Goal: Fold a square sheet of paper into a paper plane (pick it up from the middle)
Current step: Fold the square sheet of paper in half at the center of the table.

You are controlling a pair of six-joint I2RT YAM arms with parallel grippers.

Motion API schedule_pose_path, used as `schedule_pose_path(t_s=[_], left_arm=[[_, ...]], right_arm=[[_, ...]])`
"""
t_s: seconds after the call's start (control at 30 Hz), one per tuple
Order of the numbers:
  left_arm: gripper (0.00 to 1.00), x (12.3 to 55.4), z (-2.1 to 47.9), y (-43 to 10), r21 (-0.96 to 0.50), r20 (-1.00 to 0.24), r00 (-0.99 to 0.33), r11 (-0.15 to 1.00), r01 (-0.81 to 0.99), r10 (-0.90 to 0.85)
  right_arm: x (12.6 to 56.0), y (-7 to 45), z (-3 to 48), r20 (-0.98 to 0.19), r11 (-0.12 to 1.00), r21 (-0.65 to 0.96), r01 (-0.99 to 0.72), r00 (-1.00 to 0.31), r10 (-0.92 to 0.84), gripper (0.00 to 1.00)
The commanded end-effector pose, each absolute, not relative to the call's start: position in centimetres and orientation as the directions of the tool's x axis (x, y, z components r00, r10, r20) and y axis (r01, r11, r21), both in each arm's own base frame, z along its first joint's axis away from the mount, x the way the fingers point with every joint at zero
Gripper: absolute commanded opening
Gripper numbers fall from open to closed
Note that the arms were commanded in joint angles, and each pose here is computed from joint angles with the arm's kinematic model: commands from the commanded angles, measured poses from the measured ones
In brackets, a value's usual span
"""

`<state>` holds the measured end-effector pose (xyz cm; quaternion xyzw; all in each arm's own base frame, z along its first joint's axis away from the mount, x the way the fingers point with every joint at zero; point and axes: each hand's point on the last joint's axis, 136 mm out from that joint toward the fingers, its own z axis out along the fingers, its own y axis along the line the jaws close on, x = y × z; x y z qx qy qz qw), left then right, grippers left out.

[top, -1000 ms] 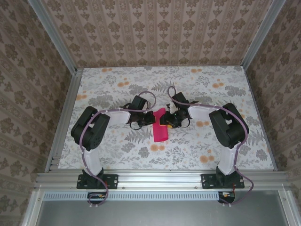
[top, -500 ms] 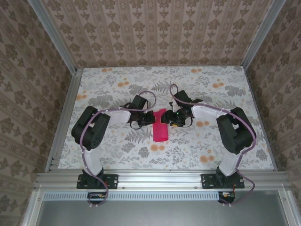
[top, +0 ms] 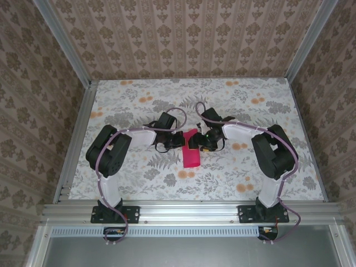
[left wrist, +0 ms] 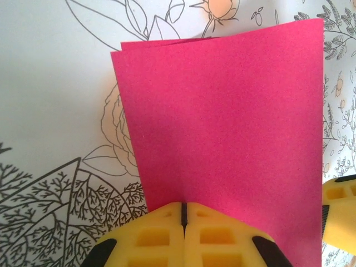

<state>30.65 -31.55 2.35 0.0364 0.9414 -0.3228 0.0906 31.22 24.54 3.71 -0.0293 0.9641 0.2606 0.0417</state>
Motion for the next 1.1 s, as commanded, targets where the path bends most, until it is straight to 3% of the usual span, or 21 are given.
schedule_pose_path(t_s=[0.0, 0.2, 0.57, 0.83, 1.07], left_arm=[[0.06, 30.6, 2.5, -32.0, -0.601, -0.184, -0.983, 0.789, 0.127, 0.019], [0.15, 30.9, 3.9, -32.4, -0.624, -0.209, -0.978, 0.767, 0.148, 0.018], [0.36, 32.1, 6.6, -31.4, -0.635, -0.282, -0.958, 0.759, 0.146, -0.051], [0.39, 32.1, 6.9, -30.3, -0.637, -0.286, -0.955, 0.761, 0.126, -0.081], [0.39, 31.9, 6.5, -30.8, -0.663, -0.276, -0.958, 0.737, 0.131, -0.078]], right_arm=[[30.7, 24.3, 3.1, -0.064, 0.877, 0.474, -0.076, -0.997, -0.052, 0.61], [30.6, 23.6, 2.2, -0.056, 0.893, 0.445, -0.062, -0.998, -0.041, 0.47], [30.8, 22.5, 1.2, -0.05, 0.906, 0.422, -0.023, -0.999, -0.002, 0.41], [31.1, 22.4, 1.3, -0.055, 0.898, 0.439, -0.01, -0.998, 0.016, 0.4], [31.1, 22.4, 1.4, -0.055, 0.889, 0.458, -0.013, -0.998, 0.013, 0.45]])
